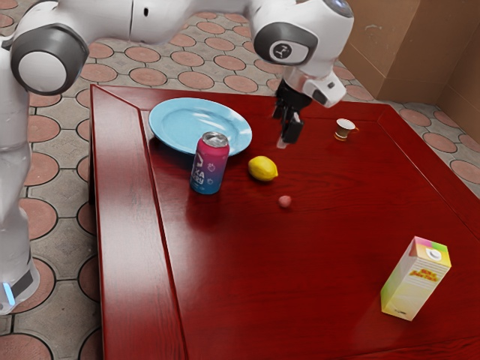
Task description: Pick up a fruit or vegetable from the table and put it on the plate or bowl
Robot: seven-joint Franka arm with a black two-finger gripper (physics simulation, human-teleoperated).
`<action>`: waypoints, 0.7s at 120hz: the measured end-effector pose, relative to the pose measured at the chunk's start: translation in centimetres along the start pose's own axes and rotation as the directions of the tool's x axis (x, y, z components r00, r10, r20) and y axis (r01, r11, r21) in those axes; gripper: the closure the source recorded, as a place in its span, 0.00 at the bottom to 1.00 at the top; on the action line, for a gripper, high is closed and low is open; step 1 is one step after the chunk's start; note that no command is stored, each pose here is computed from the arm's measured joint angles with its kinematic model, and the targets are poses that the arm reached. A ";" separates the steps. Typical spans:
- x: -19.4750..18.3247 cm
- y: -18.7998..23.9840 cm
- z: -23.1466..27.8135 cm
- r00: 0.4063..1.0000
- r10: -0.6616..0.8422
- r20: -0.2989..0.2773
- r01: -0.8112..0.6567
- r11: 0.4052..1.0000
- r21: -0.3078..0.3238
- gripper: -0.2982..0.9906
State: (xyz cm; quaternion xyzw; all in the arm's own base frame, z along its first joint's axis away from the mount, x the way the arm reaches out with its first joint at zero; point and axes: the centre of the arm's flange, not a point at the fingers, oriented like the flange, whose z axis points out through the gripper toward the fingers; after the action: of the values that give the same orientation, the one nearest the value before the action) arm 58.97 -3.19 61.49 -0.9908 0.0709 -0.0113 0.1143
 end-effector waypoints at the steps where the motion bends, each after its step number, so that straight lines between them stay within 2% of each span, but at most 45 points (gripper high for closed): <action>1: 0.0 0.0 0.0 1.000 0.000 -0.004 0.000 1.000 0.000 0.23; 28: 0.7 0.0 -0.6 0.998 0.012 -0.065 -0.011 1.000 0.007 0.23; 47: 1.0 0.6 -0.6 0.997 0.019 -0.078 -0.019 1.000 0.004 0.23; 57: 2.0 0.6 0.4 0.998 0.011 -0.067 -0.012 1.000 -0.017 0.23; 67: 5.4 -0.4 1.6 0.999 -0.022 -0.048 0.020 0.999 -0.048 0.23; 84: 8.8 -2.0 6.7 0.998 -0.054 0.040 0.058 0.991 -0.120 0.23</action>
State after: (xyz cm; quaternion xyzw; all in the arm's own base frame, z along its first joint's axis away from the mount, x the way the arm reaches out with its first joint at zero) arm 68.18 -1.05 55.44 -0.9976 0.0417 0.0079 0.0549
